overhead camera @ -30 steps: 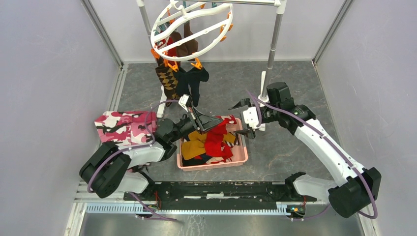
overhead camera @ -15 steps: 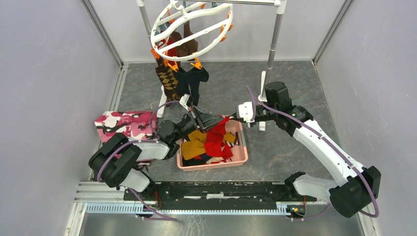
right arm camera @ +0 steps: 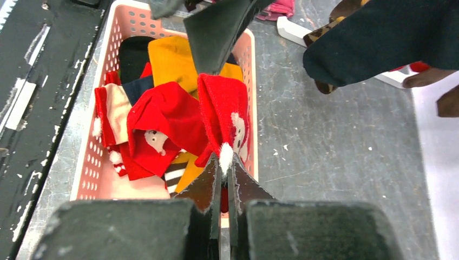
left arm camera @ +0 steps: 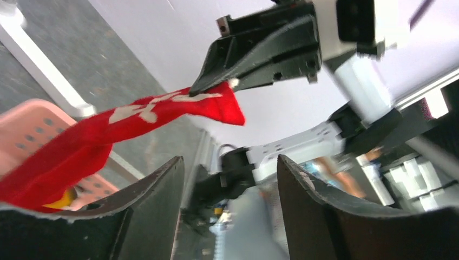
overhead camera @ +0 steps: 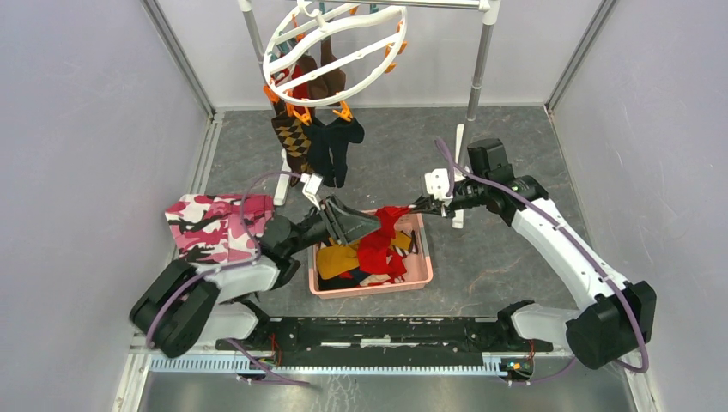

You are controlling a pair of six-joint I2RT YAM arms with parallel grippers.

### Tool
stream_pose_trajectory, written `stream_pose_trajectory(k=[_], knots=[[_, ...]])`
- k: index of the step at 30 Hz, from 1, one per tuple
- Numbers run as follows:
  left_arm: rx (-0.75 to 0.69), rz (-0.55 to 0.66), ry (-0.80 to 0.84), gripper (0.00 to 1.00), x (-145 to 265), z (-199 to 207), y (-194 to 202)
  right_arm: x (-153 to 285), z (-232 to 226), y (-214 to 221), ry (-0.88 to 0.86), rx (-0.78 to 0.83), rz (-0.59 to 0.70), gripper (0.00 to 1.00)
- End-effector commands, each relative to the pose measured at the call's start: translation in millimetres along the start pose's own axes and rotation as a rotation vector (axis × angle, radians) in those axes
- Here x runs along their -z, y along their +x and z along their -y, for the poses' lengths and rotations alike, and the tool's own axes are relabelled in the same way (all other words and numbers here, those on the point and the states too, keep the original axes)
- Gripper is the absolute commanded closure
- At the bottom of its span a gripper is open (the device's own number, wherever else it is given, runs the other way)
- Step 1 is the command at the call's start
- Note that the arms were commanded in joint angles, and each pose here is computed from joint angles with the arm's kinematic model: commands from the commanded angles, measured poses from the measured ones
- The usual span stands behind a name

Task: Clip the socks to the hanger
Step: Pick up the sock from the bin.

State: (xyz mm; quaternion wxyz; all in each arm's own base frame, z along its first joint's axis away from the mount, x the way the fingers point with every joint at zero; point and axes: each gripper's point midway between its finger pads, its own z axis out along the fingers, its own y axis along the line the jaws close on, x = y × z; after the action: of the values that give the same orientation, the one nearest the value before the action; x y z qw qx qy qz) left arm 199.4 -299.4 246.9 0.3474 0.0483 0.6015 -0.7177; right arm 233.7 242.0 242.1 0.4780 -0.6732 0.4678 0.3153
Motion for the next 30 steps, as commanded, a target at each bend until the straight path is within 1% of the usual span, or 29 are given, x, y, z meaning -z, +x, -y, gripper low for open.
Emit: stream_pose_trajectory(k=[1, 3, 5, 7, 11, 13, 17, 23, 27, 30], knots=[[-0.496, -0.101, -0.075, 0.27, 17, -18, 9, 0, -2, -13, -0.051, -0.013, 0.051, 1.00], [-0.663, -0.099, -0.153, 0.23, 26, -28, 2, -1, -5, -13, -0.063, -0.016, 0.063, 1.00], [-0.818, -0.074, -0.175, 0.17, 37, -29, -4, -1, -6, -14, -0.072, -0.017, 0.072, 1.00], [-0.945, -0.018, -0.139, 0.13, 44, -20, -10, -2, -8, -15, -0.081, -0.018, 0.081, 1.00], [-1.154, 0.025, 0.022, 0.03, 51, 1, -1, -4, -12, -14, -0.107, -0.028, 0.100, 1.00], [-1.196, 0.012, 0.065, 0.02, 47, 5, 4, -5, -14, -14, -0.118, -0.033, 0.107, 1.00], [-1.214, -0.024, 0.101, 0.02, 31, 8, 6, -8, -17, -13, -0.137, -0.048, 0.123, 1.00], [-1.261, -0.005, 0.124, 0.04, 7, 13, 6, -11, -21, -9, -0.159, -0.075, 0.138, 1.00], [-1.273, -0.014, 0.094, 0.09, -8, 7, 4, -11, -21, -9, -0.164, -0.078, 0.140, 1.00], [-1.278, -0.010, 0.092, 0.15, -17, 7, 0, -11, -22, -8, -0.165, -0.077, 0.140, 1.00]])
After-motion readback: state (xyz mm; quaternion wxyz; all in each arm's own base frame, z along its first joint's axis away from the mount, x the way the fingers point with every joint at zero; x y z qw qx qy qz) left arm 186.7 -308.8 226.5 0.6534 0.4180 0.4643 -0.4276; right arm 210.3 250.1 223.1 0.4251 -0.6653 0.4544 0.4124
